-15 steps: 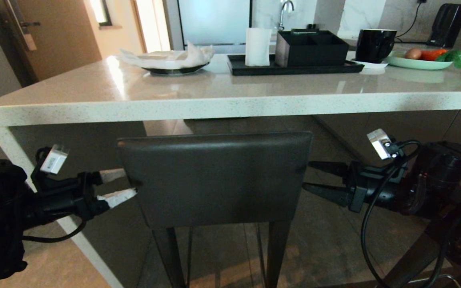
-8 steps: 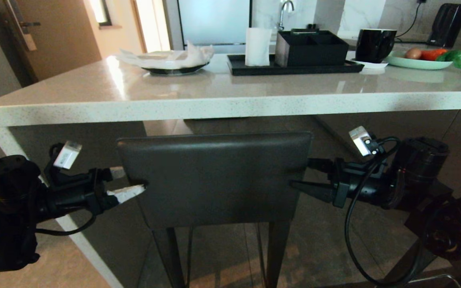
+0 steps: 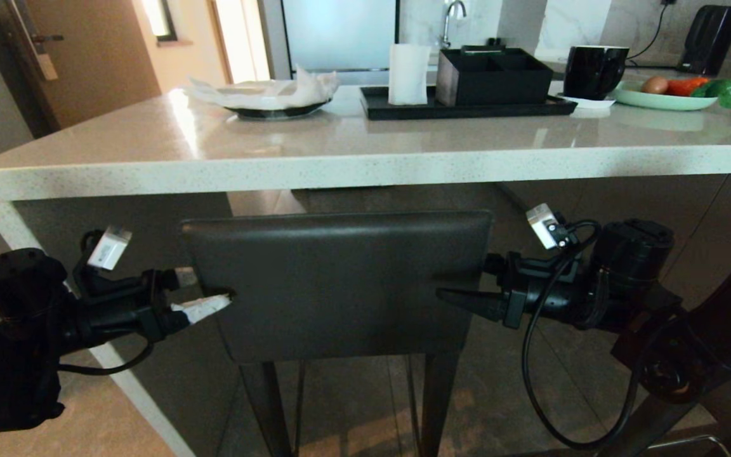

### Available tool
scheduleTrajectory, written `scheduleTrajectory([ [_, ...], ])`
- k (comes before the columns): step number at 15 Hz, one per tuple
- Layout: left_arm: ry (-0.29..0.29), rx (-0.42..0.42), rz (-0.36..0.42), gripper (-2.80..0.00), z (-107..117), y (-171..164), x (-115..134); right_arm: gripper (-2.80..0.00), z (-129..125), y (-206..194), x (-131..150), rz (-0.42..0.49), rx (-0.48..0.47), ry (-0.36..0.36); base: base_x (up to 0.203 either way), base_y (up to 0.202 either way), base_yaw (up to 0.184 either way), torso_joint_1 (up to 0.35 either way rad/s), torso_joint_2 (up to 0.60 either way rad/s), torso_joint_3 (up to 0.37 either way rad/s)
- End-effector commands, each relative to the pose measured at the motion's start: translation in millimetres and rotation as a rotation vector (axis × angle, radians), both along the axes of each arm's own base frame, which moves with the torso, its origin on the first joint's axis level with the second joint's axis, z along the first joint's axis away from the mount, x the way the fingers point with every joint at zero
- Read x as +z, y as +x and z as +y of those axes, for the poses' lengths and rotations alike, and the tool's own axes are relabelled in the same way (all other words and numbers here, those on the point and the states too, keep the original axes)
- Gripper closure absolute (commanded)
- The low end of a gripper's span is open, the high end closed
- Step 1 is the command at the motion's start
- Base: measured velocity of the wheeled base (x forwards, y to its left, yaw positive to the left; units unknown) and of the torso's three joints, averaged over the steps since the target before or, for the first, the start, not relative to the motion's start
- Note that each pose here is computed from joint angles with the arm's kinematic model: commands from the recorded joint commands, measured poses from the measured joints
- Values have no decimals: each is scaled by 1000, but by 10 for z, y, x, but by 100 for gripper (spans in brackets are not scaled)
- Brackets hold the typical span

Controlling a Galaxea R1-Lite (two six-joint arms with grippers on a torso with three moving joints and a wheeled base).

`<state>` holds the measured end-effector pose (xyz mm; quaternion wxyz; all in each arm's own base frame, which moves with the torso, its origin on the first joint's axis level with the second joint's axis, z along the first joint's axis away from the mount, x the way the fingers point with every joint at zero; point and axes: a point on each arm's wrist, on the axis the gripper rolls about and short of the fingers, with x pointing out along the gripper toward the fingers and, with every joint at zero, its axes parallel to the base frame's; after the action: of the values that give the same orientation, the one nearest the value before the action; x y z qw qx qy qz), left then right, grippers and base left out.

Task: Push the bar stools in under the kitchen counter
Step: Pull the gray chair out from under the dining table

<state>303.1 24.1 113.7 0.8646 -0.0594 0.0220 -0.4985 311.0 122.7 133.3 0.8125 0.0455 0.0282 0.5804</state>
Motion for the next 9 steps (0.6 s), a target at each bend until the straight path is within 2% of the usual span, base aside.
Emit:
scheduleTrajectory([
  [1,1,-7,-5,-280,-4,-9,5,-280,7,5,1,-5,7,2,0,0,0,0,0,0],
  [6,-1,-7,9,-280,-4,-9,-34,-280,36,24,-43,6,13,-2,0,0,0,0,0,0],
  [9,-3,-23,31,-280,-58,-66,-70,-280,37,30,-58,10,12,-3,-168,0,1,3,4,1],
])
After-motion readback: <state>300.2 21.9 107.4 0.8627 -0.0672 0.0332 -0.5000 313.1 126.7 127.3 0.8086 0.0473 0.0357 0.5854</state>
